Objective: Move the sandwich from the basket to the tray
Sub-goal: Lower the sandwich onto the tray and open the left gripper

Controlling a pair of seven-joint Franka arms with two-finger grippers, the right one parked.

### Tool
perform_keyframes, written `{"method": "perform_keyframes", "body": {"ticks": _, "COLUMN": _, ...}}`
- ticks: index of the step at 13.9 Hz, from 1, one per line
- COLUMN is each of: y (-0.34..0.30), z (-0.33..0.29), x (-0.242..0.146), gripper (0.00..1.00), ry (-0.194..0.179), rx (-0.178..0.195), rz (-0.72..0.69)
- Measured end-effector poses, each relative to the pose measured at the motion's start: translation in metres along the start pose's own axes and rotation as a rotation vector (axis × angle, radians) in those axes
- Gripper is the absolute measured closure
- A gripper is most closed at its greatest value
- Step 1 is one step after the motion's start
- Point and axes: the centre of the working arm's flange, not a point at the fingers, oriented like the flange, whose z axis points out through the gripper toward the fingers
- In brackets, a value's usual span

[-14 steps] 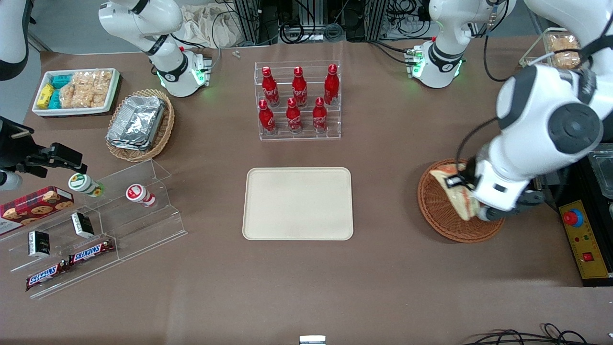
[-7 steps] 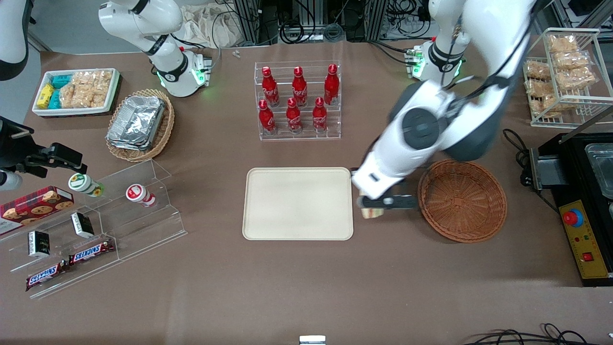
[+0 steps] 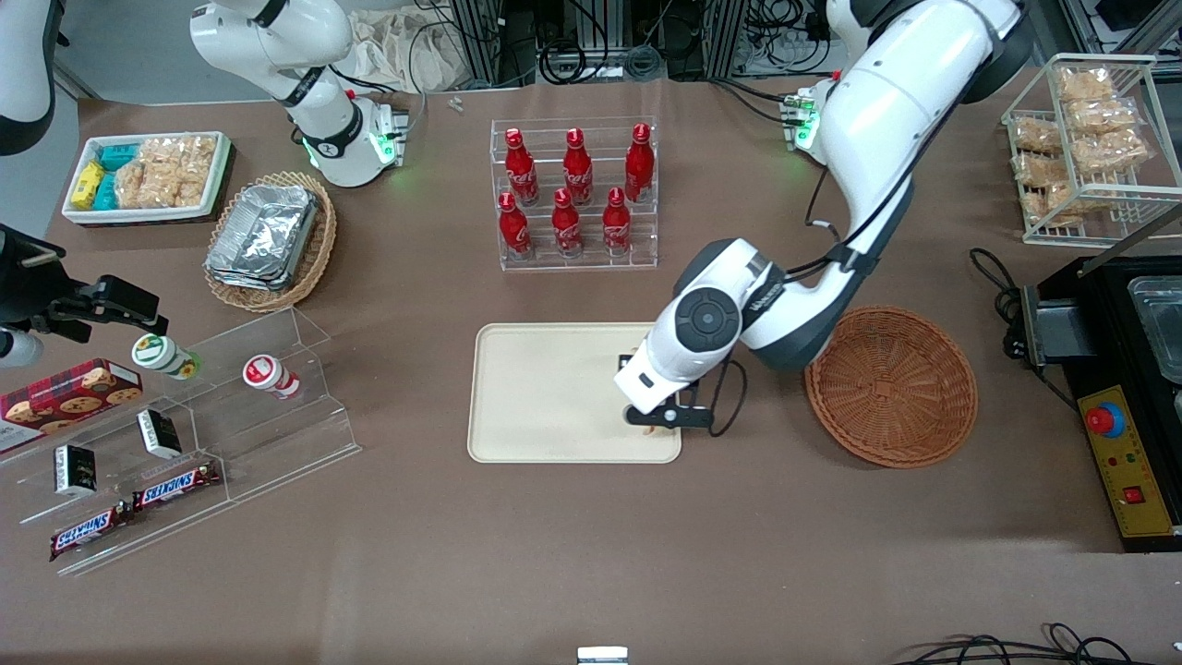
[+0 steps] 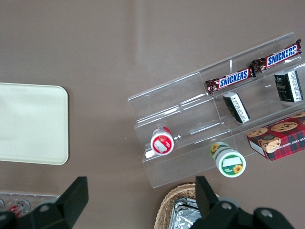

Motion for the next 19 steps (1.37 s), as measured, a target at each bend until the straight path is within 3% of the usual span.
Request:
{"method": "perform_keyframes", "body": {"ticks": 2, "y": 0.007, "z": 0.022, "x": -0.001, "gripper": 0.81, "ry": 0.014, "rx": -0.023, "rz": 0.007}}
{"method": "perform_keyframes", "body": {"ticks": 5, "y": 0.000, "z": 0.041, "x": 0.001, "gripper": 0.81, "ry": 0.024, "rx": 0.025, "rz": 0.038}}
{"method": "perform_keyframes", "body": {"ticks": 8, "y": -0.006, "z": 0.051, "x": 0.002, "gripper": 0.81, "ry": 0.021, "rx": 0.044, "rz": 0.047}}
{"method": "perform_keyframes", "body": {"ticks": 9, "y": -0.007, "z": 0.051, "x": 0.003, "gripper": 0.75, "ry": 0.021, "rx": 0.046, "rz": 0.055}}
{"method": "perform_keyframes", "body": {"ticks": 14, "y": -0.008, "z": 0.042, "x": 0.006, "gripper": 0.26, "ry": 0.027, "rx": 0.050, "rz": 0.059}}
{"method": "perform_keyframes", "body": {"ticks": 17, "y": -0.010, "z": 0.002, "x": 0.006, "gripper": 0.00, "ry": 0.010, "rx": 0.107, "rz": 0.055}}
{"method": "perform_keyframes", "body": {"ticks": 19, "y": -0.020, "z": -0.053, "x": 0.008, "gripper": 0.00, "ry": 0.036, "rx": 0.161, "rz": 0.035}}
